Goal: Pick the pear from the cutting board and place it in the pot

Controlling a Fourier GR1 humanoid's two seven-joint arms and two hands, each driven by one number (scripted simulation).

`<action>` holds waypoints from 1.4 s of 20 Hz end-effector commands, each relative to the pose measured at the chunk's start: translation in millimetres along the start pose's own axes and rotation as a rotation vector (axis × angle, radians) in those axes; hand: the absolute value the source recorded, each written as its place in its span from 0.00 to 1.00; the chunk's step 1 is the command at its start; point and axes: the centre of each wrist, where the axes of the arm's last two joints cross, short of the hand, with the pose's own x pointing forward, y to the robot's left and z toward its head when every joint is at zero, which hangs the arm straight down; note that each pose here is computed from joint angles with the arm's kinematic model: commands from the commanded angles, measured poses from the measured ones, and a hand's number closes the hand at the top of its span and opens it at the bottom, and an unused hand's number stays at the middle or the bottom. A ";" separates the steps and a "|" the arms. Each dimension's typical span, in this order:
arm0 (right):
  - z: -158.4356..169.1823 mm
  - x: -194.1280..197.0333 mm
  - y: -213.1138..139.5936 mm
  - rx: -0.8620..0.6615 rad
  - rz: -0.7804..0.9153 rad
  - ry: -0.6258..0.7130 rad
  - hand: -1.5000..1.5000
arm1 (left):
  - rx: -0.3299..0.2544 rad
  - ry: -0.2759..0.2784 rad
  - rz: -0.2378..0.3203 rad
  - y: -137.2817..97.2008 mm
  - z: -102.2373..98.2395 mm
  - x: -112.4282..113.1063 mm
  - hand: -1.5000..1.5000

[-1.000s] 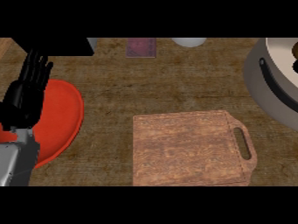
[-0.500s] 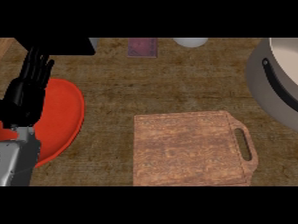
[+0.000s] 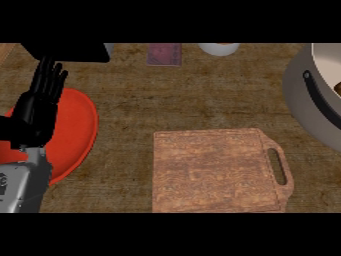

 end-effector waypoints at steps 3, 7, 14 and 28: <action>9.0 -12.3 25.8 0.066 -0.076 -0.100 0.00 | 0.010 0.002 0.010 -2.0 -0.1 -13.2 0.50; 7.0 -7.8 21.2 -0.017 -0.195 -0.157 0.00 | -0.011 0.007 0.003 -2.0 5.2 14.5 0.50; -3.2 -6.7 1.4 -0.118 -0.508 -0.033 0.00 | 0.006 0.018 -0.006 -2.7 6.7 -2.6 0.50; -8.4 -130.7 -51.2 -0.282 -0.738 -0.053 0.00 | 0.032 0.005 -0.025 24.2 -6.1 2.9 0.50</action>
